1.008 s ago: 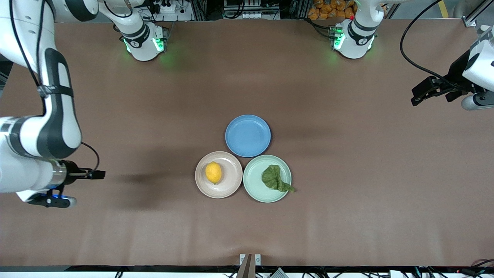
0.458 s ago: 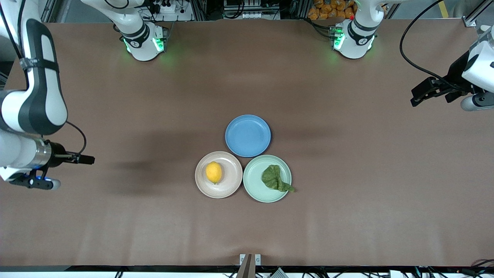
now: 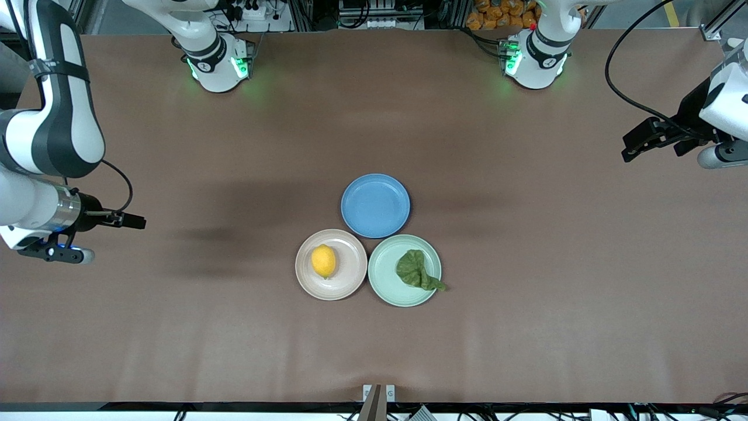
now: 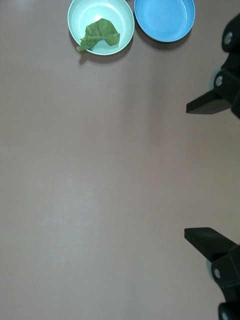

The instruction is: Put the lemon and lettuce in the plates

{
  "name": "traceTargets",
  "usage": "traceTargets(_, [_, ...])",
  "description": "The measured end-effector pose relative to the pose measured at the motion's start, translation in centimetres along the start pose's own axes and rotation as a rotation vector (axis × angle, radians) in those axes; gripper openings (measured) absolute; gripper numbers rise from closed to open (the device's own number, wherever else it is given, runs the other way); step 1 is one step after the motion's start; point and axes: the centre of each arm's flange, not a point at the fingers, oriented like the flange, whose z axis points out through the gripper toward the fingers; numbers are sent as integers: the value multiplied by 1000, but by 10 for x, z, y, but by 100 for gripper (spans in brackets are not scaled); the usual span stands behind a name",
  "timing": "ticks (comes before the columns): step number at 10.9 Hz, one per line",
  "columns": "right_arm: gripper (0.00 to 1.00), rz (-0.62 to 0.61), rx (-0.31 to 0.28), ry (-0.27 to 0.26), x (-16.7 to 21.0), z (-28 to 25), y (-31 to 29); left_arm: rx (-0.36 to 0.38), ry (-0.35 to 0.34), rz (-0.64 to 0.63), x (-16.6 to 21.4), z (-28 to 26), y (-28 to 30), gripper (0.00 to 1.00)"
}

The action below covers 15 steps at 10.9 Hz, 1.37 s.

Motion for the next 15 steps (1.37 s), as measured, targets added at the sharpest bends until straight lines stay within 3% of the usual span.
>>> traceTargets(3, [100,-1,7,53,-16,22,1,0,1,0,0,0,0,100])
traceTargets(9, [100,-4,14,96,-55,46,4,-1,2,0,1,0,0,100])
traceTargets(15, [100,-5,17,102,-96,72,8,-1,6,-1,1,1,0,100])
